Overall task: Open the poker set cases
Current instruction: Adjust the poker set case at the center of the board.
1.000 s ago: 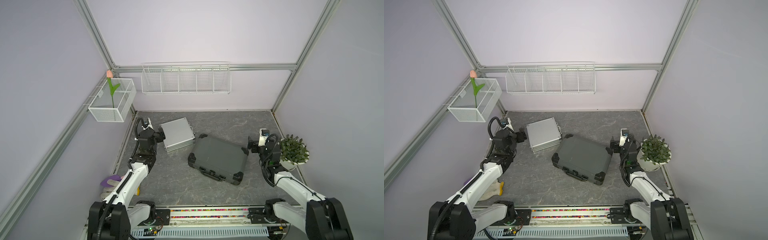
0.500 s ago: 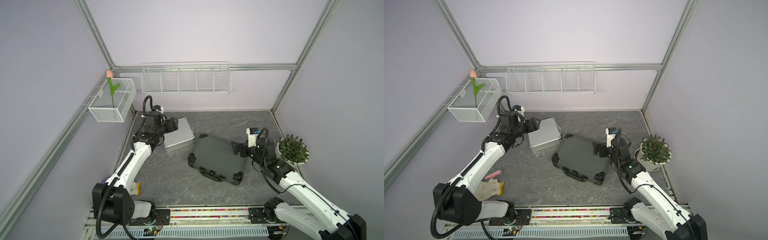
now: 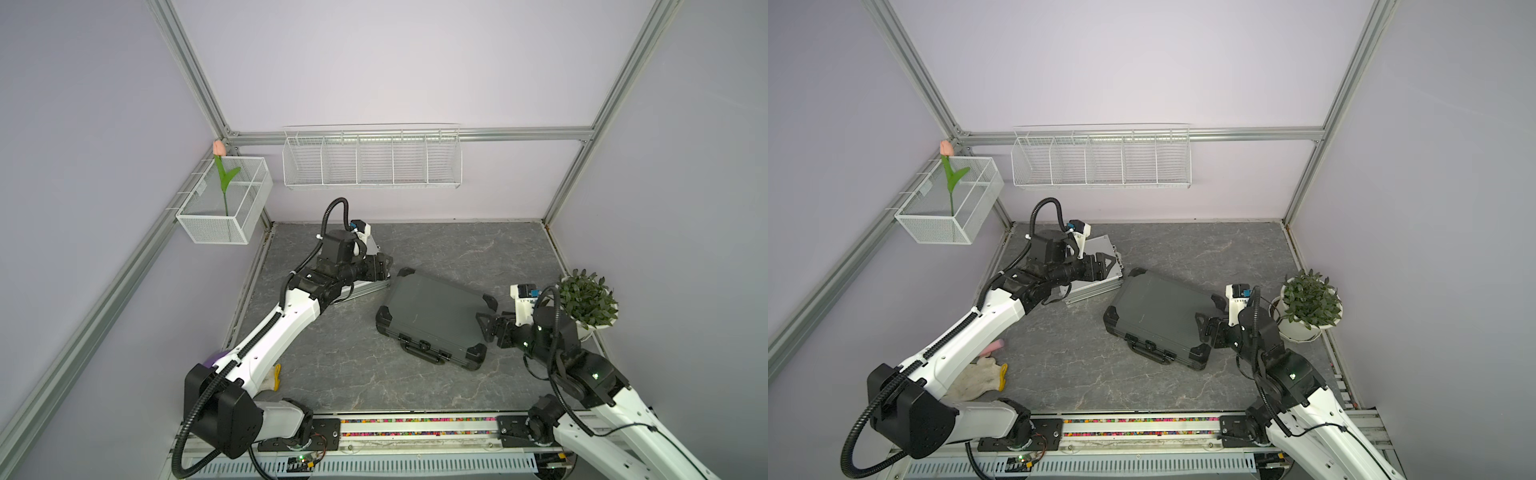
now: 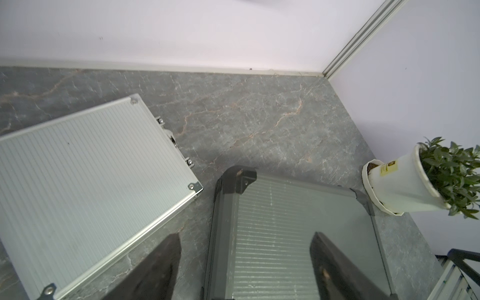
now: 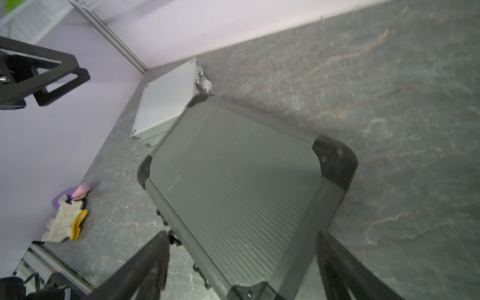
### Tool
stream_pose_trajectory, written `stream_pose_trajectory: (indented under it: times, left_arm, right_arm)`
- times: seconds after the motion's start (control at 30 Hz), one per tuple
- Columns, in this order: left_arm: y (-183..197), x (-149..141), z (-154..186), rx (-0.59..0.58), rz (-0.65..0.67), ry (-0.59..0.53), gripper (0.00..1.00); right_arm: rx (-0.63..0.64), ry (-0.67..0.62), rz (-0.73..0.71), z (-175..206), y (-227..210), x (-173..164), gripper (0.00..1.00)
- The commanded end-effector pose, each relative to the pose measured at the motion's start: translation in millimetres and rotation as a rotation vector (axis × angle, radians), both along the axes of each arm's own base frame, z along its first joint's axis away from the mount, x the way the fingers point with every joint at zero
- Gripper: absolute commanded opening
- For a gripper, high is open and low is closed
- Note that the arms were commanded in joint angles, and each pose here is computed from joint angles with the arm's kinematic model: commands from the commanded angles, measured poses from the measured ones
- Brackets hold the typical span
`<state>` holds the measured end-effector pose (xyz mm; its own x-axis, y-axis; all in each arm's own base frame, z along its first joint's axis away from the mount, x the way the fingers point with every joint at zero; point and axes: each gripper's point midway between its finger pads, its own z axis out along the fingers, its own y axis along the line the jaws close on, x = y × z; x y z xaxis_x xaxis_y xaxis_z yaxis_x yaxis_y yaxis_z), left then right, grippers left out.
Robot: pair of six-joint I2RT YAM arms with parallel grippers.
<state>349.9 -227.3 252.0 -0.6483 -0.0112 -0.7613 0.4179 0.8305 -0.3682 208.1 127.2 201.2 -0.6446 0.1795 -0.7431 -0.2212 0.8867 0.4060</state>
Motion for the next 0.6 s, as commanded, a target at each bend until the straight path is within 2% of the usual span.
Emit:
stream_pose_trajectory:
  times: [0.0,0.3,0.57]
  left_arm:
    - [-0.1,-10.1,-1.7,-0.017,-0.012,0.004,0.81]
    - [9.3,-27.4,-49.9,0.038,-0.005,0.131,0.82]
    - [-4.2,-29.3,-78.2,0.064,-0.067,0.264,0.84]
  right_arm:
    - [0.002,0.173,-0.008,-36.6,-7.7,-29.8,0.88]
    - [0.040,0.342,-0.010,-70.8,-13.2,-65.8,0.85]
    - [0.011,0.389,-0.015,-73.5,-16.3,-74.3,0.86]
